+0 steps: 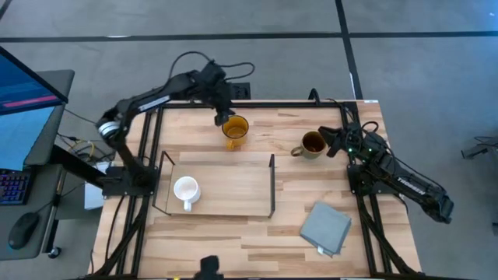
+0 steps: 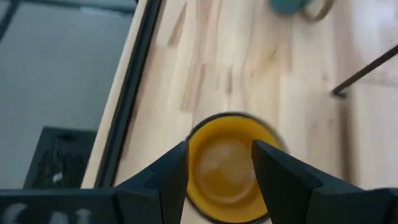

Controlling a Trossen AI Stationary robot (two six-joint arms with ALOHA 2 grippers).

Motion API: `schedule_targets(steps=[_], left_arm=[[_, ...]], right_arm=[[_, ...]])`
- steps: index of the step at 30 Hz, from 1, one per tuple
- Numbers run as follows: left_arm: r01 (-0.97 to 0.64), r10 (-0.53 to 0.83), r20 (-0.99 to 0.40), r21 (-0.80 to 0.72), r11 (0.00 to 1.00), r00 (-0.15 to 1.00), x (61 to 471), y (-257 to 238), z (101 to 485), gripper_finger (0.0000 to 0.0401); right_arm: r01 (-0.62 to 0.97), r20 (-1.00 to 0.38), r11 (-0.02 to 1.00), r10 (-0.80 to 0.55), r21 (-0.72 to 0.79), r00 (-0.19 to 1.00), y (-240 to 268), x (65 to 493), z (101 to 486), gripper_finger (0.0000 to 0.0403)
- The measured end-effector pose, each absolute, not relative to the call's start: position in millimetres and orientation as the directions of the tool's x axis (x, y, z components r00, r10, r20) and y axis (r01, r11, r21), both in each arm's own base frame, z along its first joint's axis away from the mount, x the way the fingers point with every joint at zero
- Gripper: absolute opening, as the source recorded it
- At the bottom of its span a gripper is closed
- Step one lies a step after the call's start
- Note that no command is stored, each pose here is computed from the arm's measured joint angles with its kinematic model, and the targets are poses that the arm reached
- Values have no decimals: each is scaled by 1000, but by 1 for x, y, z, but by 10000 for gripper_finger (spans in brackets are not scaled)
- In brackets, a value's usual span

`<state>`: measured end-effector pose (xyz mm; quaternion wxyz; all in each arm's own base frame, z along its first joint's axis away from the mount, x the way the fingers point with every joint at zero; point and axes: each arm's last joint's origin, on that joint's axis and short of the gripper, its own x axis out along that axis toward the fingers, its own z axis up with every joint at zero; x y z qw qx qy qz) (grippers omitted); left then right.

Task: Stack small to large cups/mugs on shelf
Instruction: Put the yellow mug on the shelf

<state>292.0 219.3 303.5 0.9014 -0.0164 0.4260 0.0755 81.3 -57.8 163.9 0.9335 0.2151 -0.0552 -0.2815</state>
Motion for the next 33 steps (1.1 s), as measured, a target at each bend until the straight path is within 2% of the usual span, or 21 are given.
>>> schedule_targets(steps=[7, 14, 25, 33], left_arm=[[-82, 100, -860, 68, 994, 501, 310, 234, 284, 167], [-70, 131, -895, 111, 991, 427, 318, 241, 264, 167], [-7, 124, -903, 133, 991, 410, 325, 235, 256, 167], [35, 129, -933, 150, 988, 335, 336, 234, 232, 167]], right_arm=[[482, -18, 762, -527, 432, 850, -56, 83, 164, 113], [477, -18, 766, -521, 432, 853, -55, 83, 164, 113], [478, -18, 766, -522, 431, 853, -55, 83, 164, 113], [480, -18, 764, -524, 431, 851, -55, 83, 164, 113]])
